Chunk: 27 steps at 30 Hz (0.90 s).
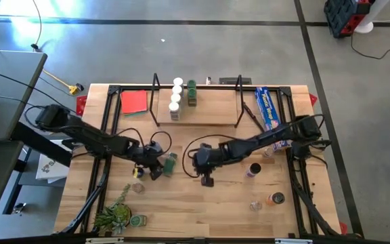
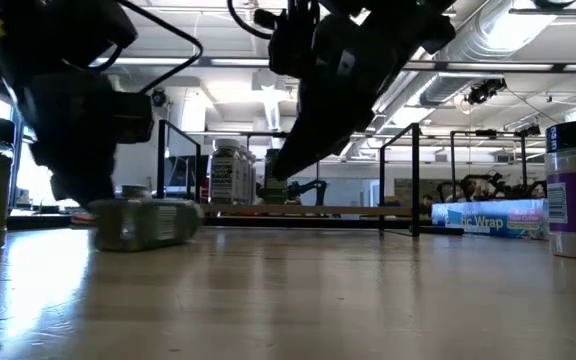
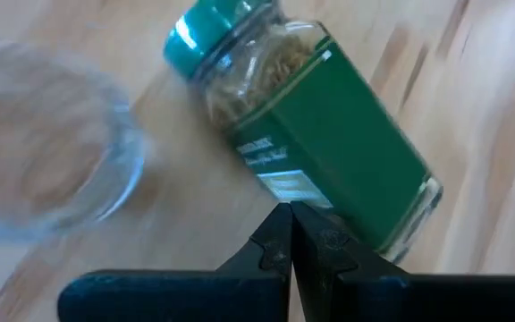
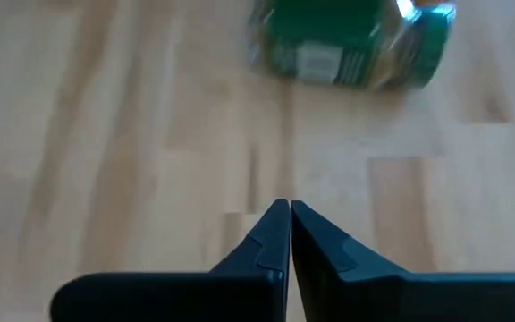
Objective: Shelf spices
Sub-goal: Put the top green seasoning bottle on the shelf
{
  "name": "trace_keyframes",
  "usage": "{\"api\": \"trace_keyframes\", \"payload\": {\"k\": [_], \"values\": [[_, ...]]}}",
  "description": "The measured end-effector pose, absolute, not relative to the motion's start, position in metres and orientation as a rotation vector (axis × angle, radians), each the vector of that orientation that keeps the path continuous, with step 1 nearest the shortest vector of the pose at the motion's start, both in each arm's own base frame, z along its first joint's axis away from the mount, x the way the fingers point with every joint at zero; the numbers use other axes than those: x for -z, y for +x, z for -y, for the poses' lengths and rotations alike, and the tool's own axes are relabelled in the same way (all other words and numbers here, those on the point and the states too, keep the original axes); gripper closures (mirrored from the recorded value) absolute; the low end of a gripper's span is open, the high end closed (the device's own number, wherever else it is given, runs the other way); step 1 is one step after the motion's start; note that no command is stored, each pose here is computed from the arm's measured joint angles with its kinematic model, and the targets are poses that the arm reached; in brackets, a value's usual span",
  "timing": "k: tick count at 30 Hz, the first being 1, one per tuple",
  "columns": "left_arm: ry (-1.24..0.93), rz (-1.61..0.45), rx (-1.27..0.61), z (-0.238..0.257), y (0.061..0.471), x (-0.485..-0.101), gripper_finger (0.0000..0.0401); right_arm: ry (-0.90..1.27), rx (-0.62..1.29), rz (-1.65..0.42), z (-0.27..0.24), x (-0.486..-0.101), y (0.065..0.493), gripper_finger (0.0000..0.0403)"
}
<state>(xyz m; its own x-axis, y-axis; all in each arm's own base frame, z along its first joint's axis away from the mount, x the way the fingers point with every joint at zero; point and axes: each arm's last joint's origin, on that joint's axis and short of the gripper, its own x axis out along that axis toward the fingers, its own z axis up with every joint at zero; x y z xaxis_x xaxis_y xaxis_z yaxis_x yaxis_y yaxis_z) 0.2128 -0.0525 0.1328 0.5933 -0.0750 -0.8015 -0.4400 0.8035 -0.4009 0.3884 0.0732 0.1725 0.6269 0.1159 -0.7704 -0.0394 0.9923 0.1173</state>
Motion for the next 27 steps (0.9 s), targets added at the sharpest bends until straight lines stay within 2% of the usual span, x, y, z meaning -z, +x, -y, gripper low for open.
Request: {"api": "trace_keyframes", "payload": {"k": [5, 11, 15, 18, 27], "values": [[-0.619, -0.74, -0.157, 0.058, 0.243, -0.129, 0.0401, 0.076, -0.05, -0.866, -0.074, -0.173, 0.389, 0.0396], [-0.586, -0.767, -0.12, 0.07, 0.257, -0.14, 0.0401, 0.094, -0.039, -0.87, -0.073, -0.173, 0.389, 0.0396], [-0.562, -0.814, -0.118, 0.073, 0.253, -0.138, 0.0401, 0.207, -0.001, -0.871, -0.067, -0.174, 0.391, 0.038], [-0.557, -0.831, -0.135, 0.072, 0.252, -0.136, 0.0401, 0.289, -0.016, -0.883, -0.057, -0.173, 0.392, 0.0338], [-0.555, -0.771, -0.172, 0.073, 0.254, -0.139, 0.0401, 0.406, 0.026, -1.004, -0.018, -0.18, 0.391, 0.0136]]}}
